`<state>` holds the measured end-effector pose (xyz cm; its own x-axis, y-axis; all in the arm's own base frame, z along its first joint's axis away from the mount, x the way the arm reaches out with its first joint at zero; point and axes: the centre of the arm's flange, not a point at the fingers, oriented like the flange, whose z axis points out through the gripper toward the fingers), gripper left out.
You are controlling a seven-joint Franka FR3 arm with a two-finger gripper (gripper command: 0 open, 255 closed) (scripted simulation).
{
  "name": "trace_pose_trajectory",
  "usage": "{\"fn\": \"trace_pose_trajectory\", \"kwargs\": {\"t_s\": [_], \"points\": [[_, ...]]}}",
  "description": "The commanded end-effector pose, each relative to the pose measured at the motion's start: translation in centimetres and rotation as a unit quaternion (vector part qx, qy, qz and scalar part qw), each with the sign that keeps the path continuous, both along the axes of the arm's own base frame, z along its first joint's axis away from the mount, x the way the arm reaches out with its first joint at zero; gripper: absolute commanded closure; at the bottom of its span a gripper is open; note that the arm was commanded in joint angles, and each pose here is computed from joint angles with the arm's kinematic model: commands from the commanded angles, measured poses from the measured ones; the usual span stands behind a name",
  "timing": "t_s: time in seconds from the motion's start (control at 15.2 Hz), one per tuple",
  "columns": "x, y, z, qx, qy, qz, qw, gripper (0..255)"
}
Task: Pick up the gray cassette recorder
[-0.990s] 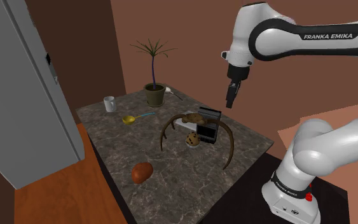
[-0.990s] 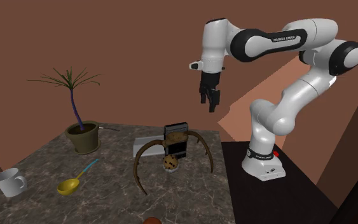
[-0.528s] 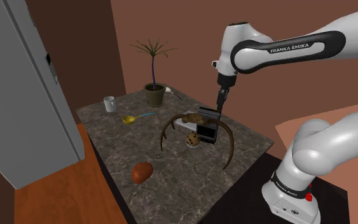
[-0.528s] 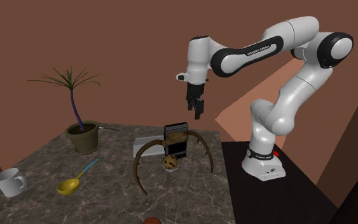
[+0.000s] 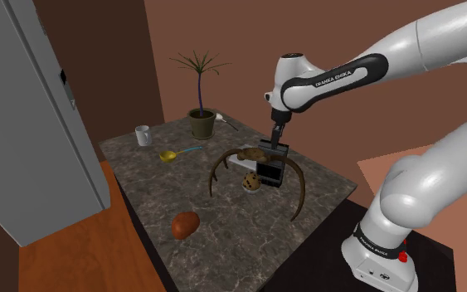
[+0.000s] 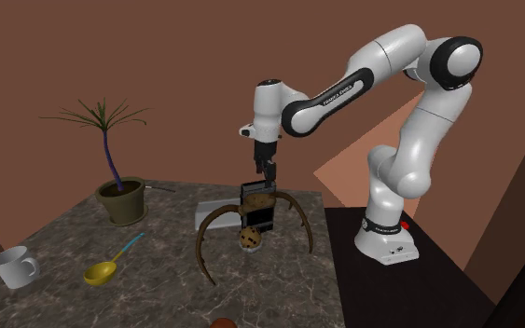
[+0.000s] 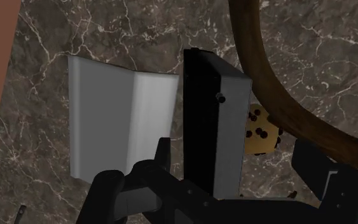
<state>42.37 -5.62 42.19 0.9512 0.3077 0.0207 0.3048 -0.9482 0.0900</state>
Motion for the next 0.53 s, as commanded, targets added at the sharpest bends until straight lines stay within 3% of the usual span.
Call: {"fn": "trace_pose_trajectory", "kwargs": {"t_s": [0.0,0.46], "points": [[1.0,-0.9,-1.0,-0.002,-0.002,0.004,1.0,0],[1.0,-0.9,-5.0,-0.002,-0.002,0.004,1.0,0]]}}
